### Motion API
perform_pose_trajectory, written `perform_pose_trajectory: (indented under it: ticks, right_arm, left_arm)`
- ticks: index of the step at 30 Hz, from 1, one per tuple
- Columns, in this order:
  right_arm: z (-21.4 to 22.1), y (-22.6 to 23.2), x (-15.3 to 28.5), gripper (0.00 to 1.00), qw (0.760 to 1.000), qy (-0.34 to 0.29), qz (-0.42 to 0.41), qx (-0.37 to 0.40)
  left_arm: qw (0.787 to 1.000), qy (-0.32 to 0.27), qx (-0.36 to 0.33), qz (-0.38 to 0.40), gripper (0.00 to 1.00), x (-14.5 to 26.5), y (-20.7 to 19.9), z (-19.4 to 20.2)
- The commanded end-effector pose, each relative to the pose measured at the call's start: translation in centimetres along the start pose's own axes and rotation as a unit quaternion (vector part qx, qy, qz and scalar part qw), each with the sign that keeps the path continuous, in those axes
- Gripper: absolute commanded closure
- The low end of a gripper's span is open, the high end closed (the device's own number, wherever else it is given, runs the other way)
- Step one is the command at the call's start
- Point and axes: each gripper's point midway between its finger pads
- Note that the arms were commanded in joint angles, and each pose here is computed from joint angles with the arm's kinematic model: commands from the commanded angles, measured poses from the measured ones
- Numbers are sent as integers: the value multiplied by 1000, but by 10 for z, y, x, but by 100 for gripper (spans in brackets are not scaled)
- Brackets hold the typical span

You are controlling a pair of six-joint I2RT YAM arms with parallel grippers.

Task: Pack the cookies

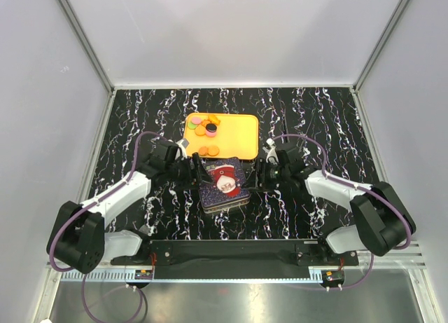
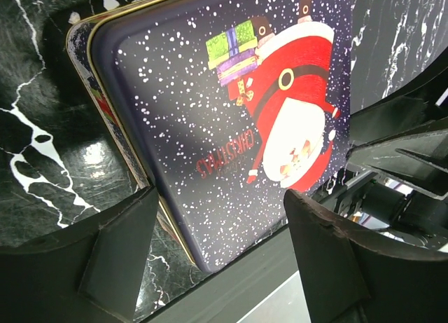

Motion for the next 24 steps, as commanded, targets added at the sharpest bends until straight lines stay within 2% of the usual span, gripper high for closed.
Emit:
perform_pose_trajectory:
  ticks: [1,8,11,15,19,22,24]
  right_arm:
    - [-4,23,-3,46,999,2,-44,17]
    - [-6,17,-2,52,1000,-2,-23,20]
    - [-16,1,9,60,998,-30,50,28]
    - [-39,15,34,70,991,-83,86,56]
    - [-44,26,54,87,981,-103,135,91]
    - [-46,35,59,93,978,-112,145,103]
    - [-46,33,59,93,977,-112,149,103]
  left_arm:
    - [999,-22,-15,47,23,5,-27,-19]
    - [999,-22,-15,42,27,5,-25,-19]
    - [999,-22,-15,31,26,4,-19,-17]
    - [999,-28,-19,22,25,3,-15,-19]
    - [999,-32,-26,16,25,4,-14,-21]
    - [999,-31,-28,14,25,3,-13,-21]
    - [999,-30,-28,15,25,2,-13,-21]
Point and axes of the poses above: each gripper's point midway between its finger pads, its own x axis back along the fingers, its own y axis along the line the jaws close on, z = x × y, and after that the axes turned 11 degrees about -x, right-handed
